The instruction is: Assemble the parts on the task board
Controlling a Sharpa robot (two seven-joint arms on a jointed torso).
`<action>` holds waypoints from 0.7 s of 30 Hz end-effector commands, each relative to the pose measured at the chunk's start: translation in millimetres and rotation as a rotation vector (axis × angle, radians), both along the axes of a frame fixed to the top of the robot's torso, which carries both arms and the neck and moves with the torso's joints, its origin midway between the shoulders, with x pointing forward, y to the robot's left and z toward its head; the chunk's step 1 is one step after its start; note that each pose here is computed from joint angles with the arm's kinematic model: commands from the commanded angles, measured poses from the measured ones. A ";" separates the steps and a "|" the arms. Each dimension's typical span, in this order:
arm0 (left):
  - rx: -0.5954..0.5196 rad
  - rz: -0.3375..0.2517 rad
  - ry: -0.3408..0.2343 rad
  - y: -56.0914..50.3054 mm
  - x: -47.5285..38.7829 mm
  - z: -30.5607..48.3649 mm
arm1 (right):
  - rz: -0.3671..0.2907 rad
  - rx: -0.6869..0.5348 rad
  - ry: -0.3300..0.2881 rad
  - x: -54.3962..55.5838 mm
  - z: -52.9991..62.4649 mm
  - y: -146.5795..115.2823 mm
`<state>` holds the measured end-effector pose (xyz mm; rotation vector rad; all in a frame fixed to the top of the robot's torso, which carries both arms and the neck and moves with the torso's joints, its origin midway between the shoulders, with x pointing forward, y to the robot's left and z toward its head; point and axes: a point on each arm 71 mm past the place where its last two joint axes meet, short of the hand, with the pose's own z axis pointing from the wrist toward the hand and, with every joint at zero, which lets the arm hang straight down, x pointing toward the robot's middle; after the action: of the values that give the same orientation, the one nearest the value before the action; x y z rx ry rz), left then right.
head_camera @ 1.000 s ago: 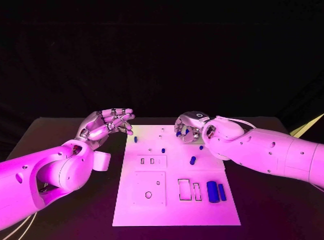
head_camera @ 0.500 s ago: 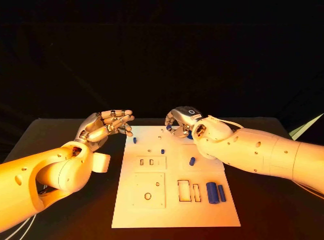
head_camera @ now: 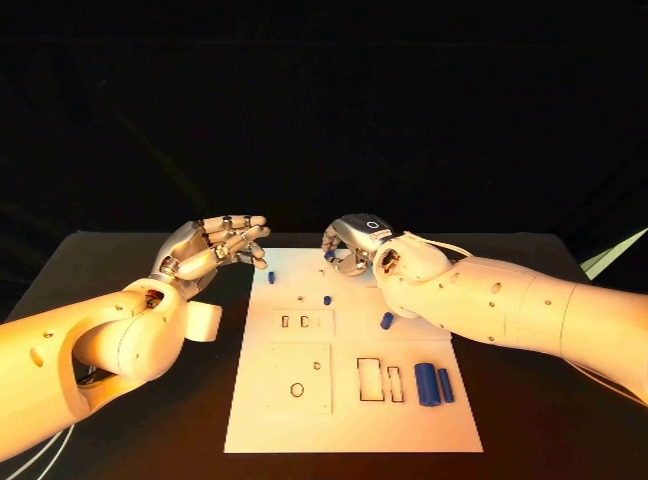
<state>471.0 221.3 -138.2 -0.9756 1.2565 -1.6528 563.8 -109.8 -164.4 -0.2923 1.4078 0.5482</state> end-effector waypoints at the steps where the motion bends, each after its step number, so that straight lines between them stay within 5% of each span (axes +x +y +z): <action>1: -0.004 -0.009 -0.006 -3.0 -0.4 2.4 | 0.000 -0.004 0.012 0.9 -3.0 0.2; 21: -0.005 -0.014 -0.008 -3.9 0.0 3.7 | -0.027 0.002 -0.010 4.9 -3.7 -0.7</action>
<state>471.2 219.3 -135.9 -0.9699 1.2562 -1.6604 568.4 -110.1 -167.3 -0.2735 1.3996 0.5305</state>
